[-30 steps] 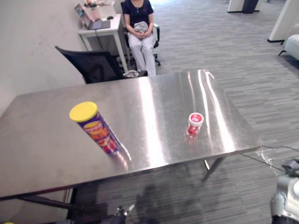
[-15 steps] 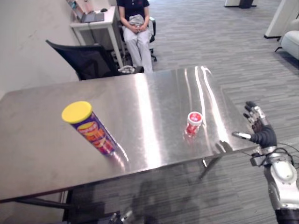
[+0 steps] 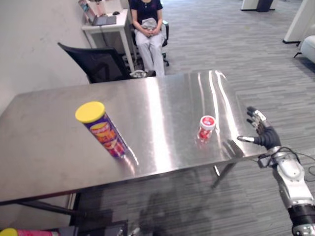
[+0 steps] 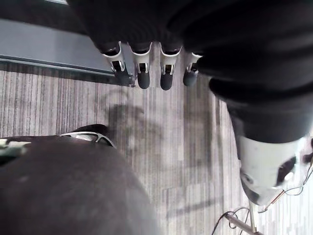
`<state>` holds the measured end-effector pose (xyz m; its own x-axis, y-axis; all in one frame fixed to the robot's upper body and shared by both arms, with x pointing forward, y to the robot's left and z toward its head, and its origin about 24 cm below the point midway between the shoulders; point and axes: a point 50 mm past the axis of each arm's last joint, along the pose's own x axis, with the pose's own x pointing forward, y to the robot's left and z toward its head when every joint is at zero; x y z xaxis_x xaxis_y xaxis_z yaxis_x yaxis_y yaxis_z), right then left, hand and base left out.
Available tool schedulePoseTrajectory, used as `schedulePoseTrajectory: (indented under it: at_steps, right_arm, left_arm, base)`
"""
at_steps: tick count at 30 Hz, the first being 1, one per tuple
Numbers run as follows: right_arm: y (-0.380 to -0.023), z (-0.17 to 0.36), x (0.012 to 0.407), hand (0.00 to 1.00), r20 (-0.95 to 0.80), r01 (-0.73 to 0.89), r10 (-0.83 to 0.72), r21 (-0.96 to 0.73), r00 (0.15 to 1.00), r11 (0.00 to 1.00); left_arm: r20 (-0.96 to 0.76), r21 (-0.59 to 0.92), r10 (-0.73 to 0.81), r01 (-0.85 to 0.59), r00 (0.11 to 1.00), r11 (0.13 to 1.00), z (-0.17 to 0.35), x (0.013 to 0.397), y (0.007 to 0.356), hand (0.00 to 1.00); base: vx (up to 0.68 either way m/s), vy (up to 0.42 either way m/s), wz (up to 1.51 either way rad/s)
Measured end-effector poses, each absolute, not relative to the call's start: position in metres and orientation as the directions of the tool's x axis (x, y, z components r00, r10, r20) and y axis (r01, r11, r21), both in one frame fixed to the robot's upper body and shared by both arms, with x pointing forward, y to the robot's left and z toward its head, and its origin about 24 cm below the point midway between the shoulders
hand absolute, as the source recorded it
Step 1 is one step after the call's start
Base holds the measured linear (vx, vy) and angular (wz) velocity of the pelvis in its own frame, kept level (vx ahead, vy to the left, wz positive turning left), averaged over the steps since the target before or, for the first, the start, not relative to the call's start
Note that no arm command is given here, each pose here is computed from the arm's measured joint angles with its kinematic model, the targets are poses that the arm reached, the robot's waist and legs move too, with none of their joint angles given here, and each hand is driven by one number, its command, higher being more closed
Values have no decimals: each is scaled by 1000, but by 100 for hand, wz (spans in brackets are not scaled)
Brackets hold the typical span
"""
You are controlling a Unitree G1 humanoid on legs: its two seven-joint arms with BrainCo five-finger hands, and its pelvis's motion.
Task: Put the gum and the chips on the shelf.
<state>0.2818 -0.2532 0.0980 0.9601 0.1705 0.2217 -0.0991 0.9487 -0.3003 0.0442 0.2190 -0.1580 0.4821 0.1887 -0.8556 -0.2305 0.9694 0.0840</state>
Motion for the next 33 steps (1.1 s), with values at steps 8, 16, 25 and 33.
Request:
schedulePoseTrajectory:
  at_steps: [8,16,25,33]
  right_arm:
    - [-244,97,299,0,189,-135,198,-303,962,943]
    - [-240,97,310,0,164,-145,201,-303,966,942]
    - [-231,94,321,0,150,-158,206,-283,967,946]
    - [-218,88,323,0,130,-196,238,-276,962,941]
  left_arm:
    - [-862,84,184,-224,472,971,-159,39,218,0]
    - [-866,80,170,-206,471,975,-159,39,215,0]
    - [-865,79,166,-199,474,977,-159,39,214,0]
    - [-863,76,162,-193,479,978,-159,41,213,0]
  base:
    - [-6,1,5]
    - [-2,-1,8]
    - [0,0,1]
    - [3,2,6]
